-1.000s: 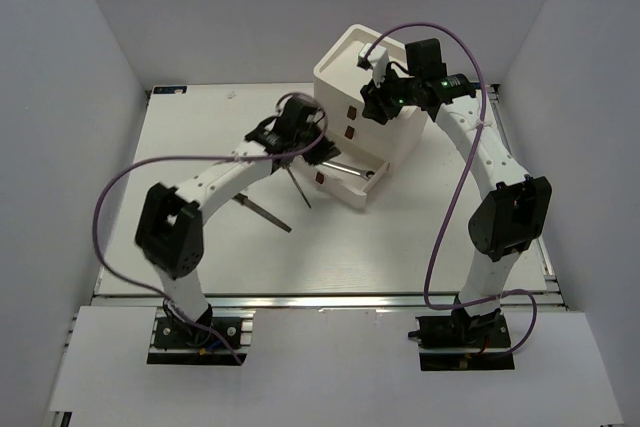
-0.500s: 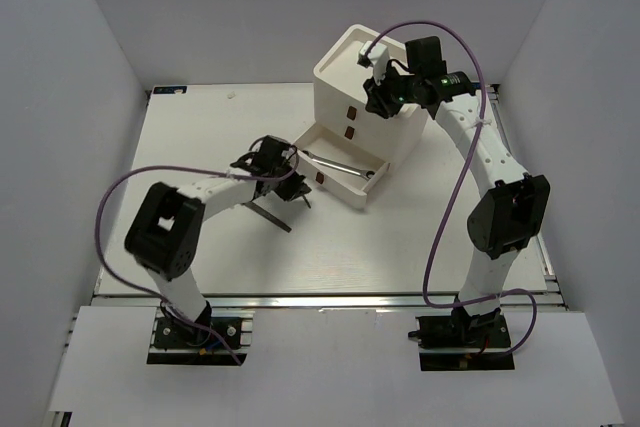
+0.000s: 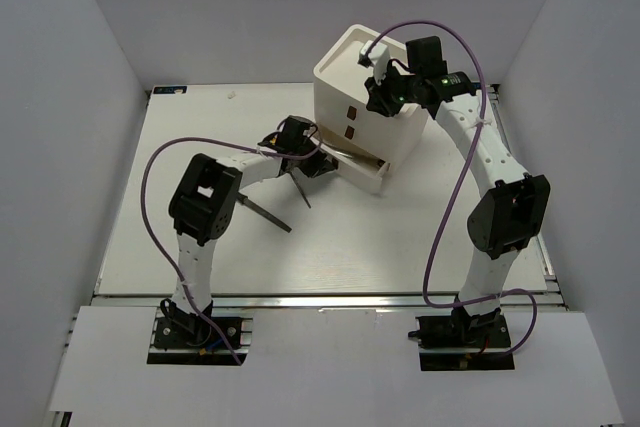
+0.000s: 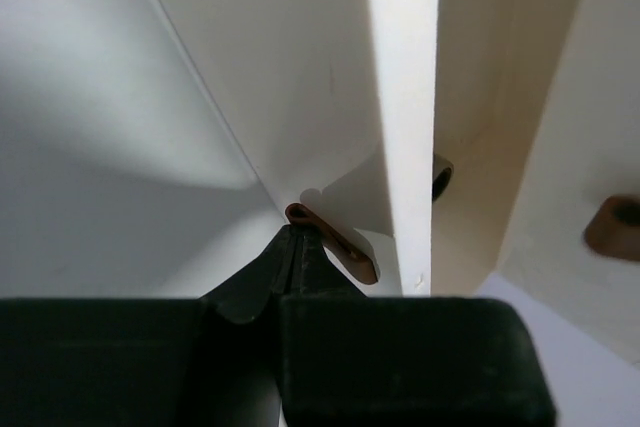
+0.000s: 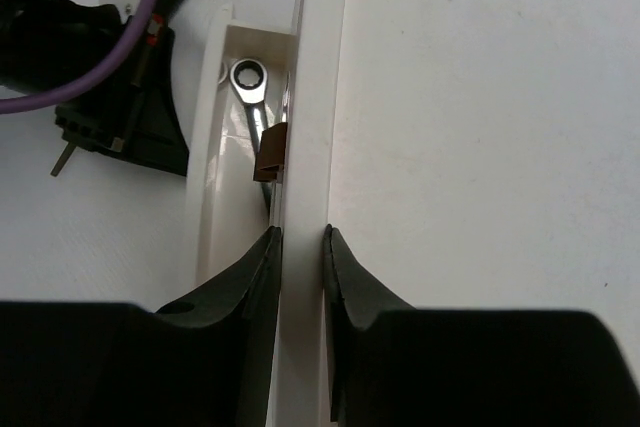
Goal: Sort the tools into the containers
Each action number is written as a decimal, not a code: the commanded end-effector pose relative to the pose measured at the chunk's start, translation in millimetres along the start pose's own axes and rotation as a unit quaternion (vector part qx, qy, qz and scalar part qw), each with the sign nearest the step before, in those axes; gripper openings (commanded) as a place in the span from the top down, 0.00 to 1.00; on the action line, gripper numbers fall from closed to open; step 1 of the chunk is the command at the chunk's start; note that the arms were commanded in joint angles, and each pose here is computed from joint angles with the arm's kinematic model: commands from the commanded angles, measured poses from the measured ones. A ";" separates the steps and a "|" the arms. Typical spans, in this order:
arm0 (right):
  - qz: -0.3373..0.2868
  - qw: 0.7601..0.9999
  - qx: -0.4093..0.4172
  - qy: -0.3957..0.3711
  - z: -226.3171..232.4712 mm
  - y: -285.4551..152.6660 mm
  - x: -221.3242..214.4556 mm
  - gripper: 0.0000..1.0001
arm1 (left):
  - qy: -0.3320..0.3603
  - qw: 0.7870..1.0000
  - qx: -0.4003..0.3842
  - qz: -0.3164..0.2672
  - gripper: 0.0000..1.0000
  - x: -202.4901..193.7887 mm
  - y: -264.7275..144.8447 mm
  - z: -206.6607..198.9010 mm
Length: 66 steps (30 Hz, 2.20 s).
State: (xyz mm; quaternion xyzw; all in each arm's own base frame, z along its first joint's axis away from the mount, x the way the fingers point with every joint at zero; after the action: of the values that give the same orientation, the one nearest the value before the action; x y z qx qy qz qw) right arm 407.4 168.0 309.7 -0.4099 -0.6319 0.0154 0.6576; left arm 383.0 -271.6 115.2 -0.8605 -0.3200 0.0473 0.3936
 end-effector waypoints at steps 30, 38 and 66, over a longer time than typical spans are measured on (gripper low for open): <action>-0.036 0.999 -0.009 -0.008 9.8 -38.8 33.3 0.23 | 0.185 0.945 -0.196 -0.183 0.02 44.7 -124.5 -81.8; -0.195 0.971 -0.007 -0.135 26.1 -72.4 72.9 0.23 | 0.162 0.937 0.004 -0.309 0.02 44.2 -214.5 -16.4; 0.033 0.993 -0.024 0.113 187.2 213.6 6.0 0.14 | 0.018 0.952 0.106 -0.288 0.25 -45.2 -320.2 132.2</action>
State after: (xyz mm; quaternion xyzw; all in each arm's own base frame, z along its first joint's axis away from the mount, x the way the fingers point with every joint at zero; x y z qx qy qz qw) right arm 324.3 398.4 141.0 -0.4441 -0.5247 0.0953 0.7199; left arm 149.4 -59.8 249.6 -0.6837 -0.5421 -0.0709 0.4834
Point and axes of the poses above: each gripper's point midway between its finger pads, its own y axis out along the fingers, its own z axis along the line the jaws close on, x = y × z, the point moved 9 cm from there along -y, back along the fingers, and after that the axes turned 3 degrees about y, right-handed, at the moved point
